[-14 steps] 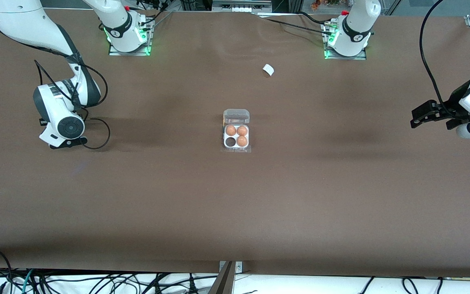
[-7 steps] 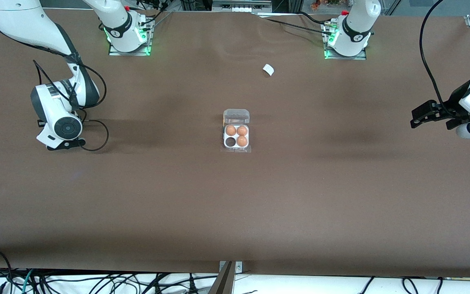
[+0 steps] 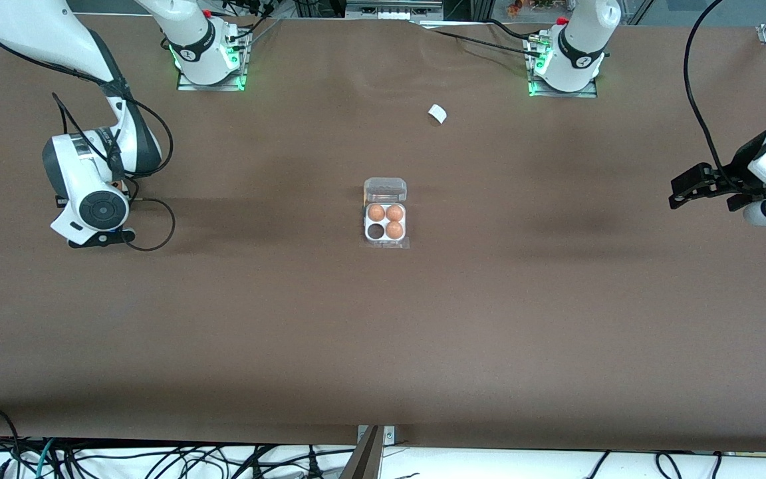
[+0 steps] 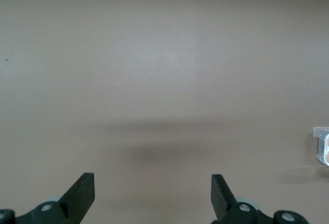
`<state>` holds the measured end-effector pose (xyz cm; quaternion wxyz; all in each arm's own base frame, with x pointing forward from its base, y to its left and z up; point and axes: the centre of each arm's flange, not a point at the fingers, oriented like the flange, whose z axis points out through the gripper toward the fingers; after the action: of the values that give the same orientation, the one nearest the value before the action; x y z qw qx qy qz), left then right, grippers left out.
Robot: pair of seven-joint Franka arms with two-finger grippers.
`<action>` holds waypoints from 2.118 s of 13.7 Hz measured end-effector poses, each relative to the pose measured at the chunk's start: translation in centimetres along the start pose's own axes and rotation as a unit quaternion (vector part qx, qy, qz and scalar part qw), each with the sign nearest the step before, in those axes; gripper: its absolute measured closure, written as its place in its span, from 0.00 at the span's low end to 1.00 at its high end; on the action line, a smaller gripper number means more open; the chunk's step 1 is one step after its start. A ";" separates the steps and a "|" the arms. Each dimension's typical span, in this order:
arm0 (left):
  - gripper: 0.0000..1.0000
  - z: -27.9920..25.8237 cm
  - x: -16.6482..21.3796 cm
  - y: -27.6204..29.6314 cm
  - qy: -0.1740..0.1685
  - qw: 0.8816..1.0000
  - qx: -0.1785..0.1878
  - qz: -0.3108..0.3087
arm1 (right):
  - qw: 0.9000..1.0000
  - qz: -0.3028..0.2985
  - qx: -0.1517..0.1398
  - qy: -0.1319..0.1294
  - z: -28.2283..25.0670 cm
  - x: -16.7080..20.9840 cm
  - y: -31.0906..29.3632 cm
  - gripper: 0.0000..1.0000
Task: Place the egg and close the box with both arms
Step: 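Lower the right gripper and grasp one brown egg from the bowl, then carry the egg with the right gripper to the clear carton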
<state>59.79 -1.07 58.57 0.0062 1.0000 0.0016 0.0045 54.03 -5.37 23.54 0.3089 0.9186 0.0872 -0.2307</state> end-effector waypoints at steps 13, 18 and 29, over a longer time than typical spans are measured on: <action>0.00 0.0 0.0 0.0 0.000 1.000 0.000 0.000 | 0.959 0.037 0.224 0.168 -17.7 2.7 -5.0 0.52; 0.00 0.0 0.0 0.0 0.000 1.000 0.000 0.000 | 0.928 0.010 0.256 0.270 -22.8 3.1 -10.1 0.52; 0.00 0.0 0.0 0.0 0.000 1.000 0.000 0.000 | 0.867 -0.053 0.303 0.393 -28.8 2.4 -20.3 0.52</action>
<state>59.80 -1.03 58.62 0.0062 1.0000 0.0020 0.0050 60.69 28.29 31.94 -0.0570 0.9756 0.1761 0.1179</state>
